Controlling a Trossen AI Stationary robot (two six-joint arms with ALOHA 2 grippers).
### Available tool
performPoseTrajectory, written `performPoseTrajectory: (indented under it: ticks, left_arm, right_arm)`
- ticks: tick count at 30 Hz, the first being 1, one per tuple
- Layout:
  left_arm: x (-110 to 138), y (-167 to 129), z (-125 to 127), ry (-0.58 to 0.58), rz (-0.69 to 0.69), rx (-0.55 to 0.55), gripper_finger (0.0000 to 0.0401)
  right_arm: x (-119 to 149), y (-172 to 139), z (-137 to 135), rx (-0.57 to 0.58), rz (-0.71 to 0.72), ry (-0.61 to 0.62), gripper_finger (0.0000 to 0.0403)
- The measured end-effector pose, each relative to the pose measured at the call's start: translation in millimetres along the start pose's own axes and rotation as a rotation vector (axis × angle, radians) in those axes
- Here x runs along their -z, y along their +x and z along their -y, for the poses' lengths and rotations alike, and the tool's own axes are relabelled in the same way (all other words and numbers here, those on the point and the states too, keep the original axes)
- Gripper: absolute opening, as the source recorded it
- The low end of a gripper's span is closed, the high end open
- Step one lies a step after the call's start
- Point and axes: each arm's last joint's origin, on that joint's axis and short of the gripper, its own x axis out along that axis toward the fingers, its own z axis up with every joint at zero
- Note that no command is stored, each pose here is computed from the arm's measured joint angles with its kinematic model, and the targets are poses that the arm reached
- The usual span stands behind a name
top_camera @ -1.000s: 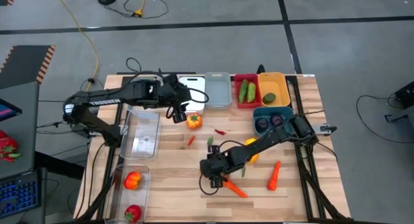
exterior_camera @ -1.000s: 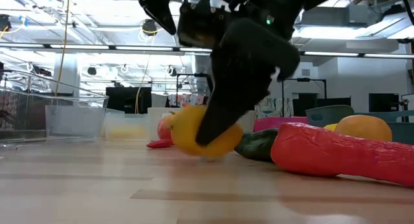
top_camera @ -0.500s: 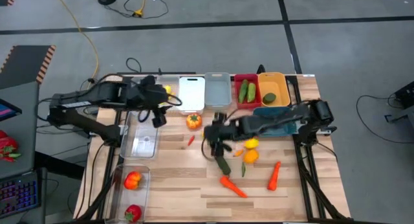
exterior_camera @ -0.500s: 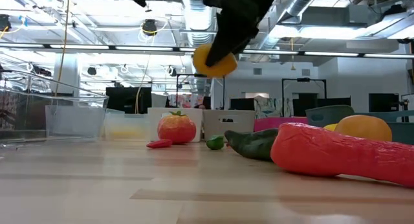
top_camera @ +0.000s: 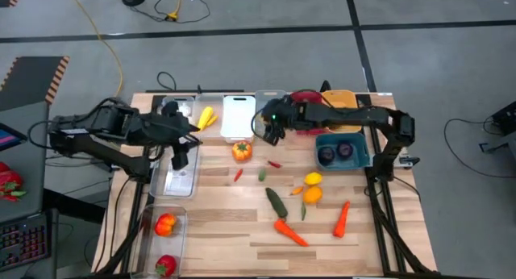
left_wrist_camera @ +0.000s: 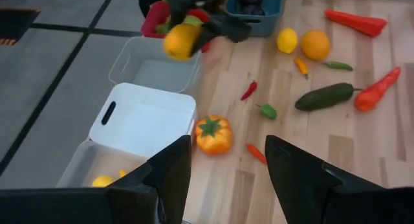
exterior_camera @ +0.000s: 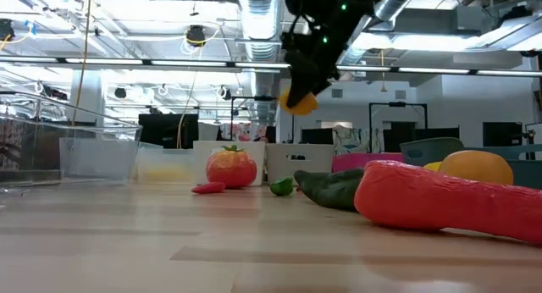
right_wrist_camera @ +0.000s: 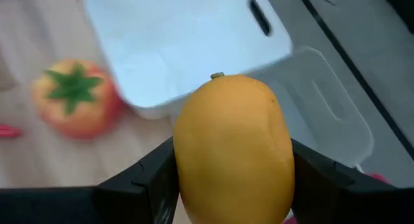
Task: Sort produce into baskets
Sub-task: Put the bottom lemon into the gray bin
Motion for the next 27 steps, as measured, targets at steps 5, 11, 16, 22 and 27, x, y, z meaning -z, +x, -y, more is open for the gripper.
performPoseTrajectory:
  ticks: [5, 11, 16, 22, 27]
  left_arm:
    - [1, -1, 5, 0.02, 0.004, 0.012, 0.0185]
    - [0, 0, 7, 0.055, 0.005, -0.001, 0.0185]
    - [0, 0, 7, 0.058, 0.008, -0.014, 0.0185]
    - [0, 0, 7, 0.058, 0.009, -0.018, 0.0185]
    - [0, 0, 7, 0.058, 0.009, -0.017, 0.0185]
  right_arm:
    - [-1, 9, 25, 0.043, -0.003, 0.056, 0.0255]
    - [2, 22, 36, 0.067, -0.037, 0.076, 0.0255]
    - [4, 30, 36, 0.068, -0.05, 0.083, 0.0255]
    - [8, 36, 34, 0.067, -0.088, 0.071, 0.0255]
    - [8, 36, 34, 0.067, -0.083, 0.073, 0.0258]
